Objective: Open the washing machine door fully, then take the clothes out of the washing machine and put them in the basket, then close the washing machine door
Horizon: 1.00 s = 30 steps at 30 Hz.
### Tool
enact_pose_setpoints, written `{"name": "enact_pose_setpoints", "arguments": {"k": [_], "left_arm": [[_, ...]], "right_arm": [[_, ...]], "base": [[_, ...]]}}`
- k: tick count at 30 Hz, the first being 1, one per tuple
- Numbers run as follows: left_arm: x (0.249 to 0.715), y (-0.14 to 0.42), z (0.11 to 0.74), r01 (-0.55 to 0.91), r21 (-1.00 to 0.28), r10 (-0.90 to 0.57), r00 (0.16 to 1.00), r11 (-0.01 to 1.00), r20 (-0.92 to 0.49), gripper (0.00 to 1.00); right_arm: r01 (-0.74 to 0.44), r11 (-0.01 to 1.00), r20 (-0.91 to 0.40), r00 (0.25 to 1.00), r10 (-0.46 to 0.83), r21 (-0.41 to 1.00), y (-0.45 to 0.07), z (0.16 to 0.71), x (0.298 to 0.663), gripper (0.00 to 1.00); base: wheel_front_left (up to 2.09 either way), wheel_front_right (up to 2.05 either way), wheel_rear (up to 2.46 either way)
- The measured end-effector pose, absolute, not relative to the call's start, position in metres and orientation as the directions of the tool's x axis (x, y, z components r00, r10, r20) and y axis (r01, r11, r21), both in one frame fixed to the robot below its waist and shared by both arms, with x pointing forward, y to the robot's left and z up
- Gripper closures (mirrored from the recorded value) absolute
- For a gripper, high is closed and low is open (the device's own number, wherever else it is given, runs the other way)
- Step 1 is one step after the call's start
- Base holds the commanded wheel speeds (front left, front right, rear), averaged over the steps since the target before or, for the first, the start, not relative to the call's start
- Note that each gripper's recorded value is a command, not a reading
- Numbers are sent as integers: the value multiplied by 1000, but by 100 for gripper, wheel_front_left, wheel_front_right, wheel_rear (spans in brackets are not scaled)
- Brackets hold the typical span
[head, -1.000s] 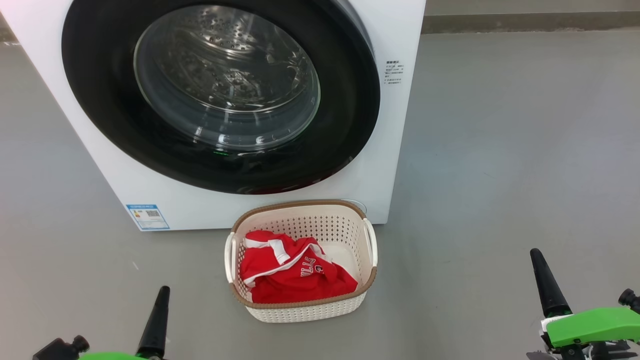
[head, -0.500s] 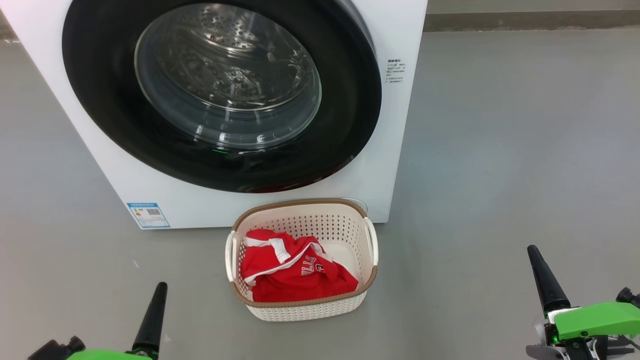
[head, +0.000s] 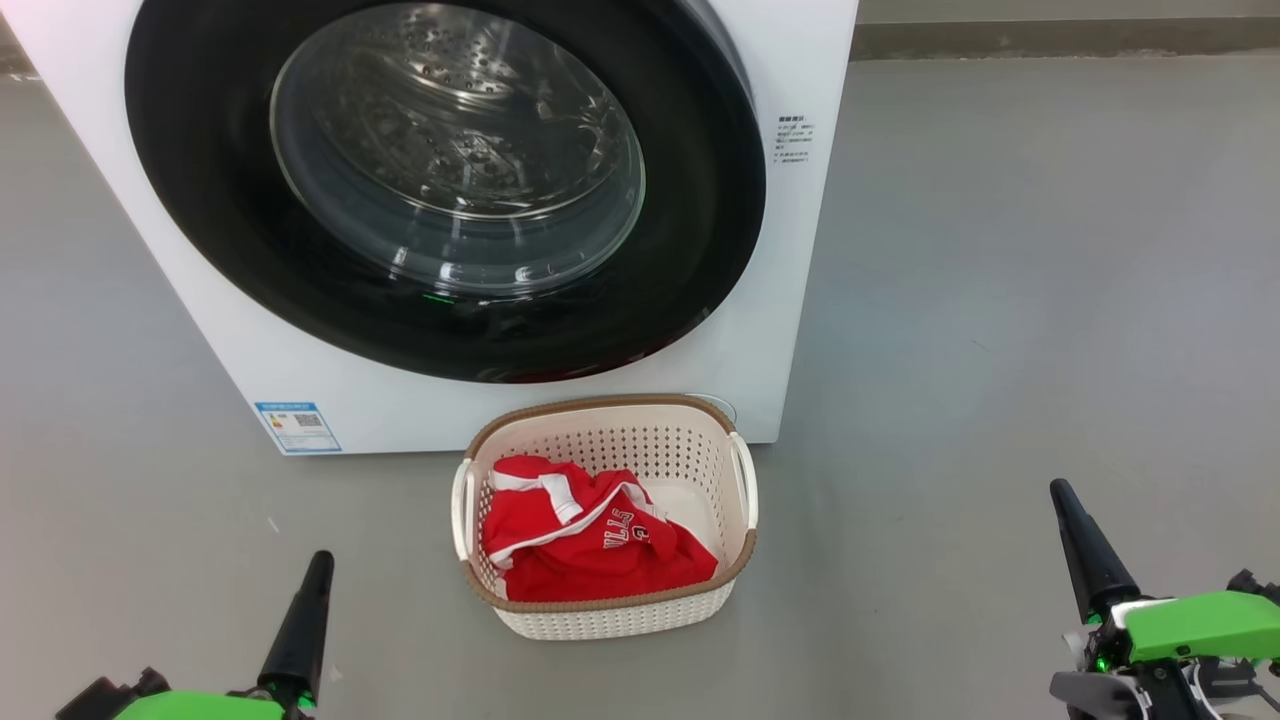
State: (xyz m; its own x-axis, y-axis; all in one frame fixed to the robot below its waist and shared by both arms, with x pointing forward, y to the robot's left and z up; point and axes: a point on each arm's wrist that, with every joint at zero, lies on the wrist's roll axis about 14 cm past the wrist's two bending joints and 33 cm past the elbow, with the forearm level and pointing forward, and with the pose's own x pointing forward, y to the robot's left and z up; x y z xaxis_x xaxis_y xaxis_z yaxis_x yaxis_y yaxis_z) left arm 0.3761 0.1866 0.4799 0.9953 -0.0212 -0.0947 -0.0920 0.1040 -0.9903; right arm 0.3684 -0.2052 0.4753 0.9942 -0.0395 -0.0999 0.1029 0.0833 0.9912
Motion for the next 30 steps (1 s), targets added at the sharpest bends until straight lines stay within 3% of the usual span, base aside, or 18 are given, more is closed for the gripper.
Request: {"name": "enact_pose_setpoints", "arguments": {"k": [9, 30], "left_arm": [[377, 187, 482, -83, -997, -31, 996, 2, -83, 100], [377, 187, 482, -83, -997, -30, 996, -1, -83, 100]], "right_arm": [[86, -10, -86, 996, -25, 996, -203, 479, 374, 100], [76, -14, -76, 997, -25, 997, -204, 482, 376, 100]], "base": [[0, 0, 0], [0, 0, 0]]}}
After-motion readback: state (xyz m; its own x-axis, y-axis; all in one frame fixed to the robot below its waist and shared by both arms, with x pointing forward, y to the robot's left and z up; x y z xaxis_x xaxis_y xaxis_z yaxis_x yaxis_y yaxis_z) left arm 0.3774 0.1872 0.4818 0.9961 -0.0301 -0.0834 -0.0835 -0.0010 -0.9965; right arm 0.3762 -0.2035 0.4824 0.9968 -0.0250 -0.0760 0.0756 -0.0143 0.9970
